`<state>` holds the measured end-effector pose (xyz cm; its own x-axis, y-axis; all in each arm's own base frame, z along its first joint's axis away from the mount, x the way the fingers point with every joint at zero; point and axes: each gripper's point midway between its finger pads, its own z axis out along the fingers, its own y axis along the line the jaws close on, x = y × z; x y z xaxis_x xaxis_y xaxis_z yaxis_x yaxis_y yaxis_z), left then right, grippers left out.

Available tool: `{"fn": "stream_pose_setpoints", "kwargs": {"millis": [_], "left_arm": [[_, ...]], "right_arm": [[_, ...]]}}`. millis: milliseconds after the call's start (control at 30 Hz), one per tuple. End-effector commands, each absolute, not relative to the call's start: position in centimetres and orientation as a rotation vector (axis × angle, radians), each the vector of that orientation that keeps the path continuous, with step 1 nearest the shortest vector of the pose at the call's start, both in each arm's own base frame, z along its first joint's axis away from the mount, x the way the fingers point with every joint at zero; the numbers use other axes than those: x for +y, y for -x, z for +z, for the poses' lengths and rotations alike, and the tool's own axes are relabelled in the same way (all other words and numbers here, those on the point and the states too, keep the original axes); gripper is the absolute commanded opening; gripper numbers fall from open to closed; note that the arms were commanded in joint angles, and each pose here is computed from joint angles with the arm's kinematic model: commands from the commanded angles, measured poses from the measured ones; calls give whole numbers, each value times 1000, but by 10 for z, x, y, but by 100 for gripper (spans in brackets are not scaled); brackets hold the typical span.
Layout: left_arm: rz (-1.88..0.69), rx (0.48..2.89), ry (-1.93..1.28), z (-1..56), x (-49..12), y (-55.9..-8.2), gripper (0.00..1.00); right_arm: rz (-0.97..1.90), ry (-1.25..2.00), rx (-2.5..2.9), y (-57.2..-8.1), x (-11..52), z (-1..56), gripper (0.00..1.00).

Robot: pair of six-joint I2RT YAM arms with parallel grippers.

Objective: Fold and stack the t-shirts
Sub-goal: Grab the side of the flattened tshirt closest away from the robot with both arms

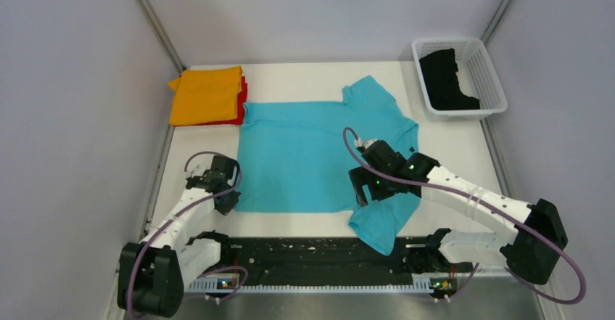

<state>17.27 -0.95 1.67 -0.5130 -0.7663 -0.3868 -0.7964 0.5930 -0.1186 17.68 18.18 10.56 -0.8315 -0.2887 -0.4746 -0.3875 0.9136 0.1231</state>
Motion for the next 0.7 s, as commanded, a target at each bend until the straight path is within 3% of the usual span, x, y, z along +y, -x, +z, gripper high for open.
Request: {"fn": "stream_pose_setpoints", "kwargs": {"millis": [0, 300, 667], "left_arm": [[153, 2450, 1227, 16, -6, -174, 0], [84, 2433, 1224, 15, -12, -181, 0], [79, 2416, 1227, 17, -11, -180, 0]], "right_arm": [[200, 615, 2795, -119, 165, 87, 84], [207, 735, 2891, -57, 170, 49, 68], [145, 768, 2846, -66, 183, 17, 59]]}}
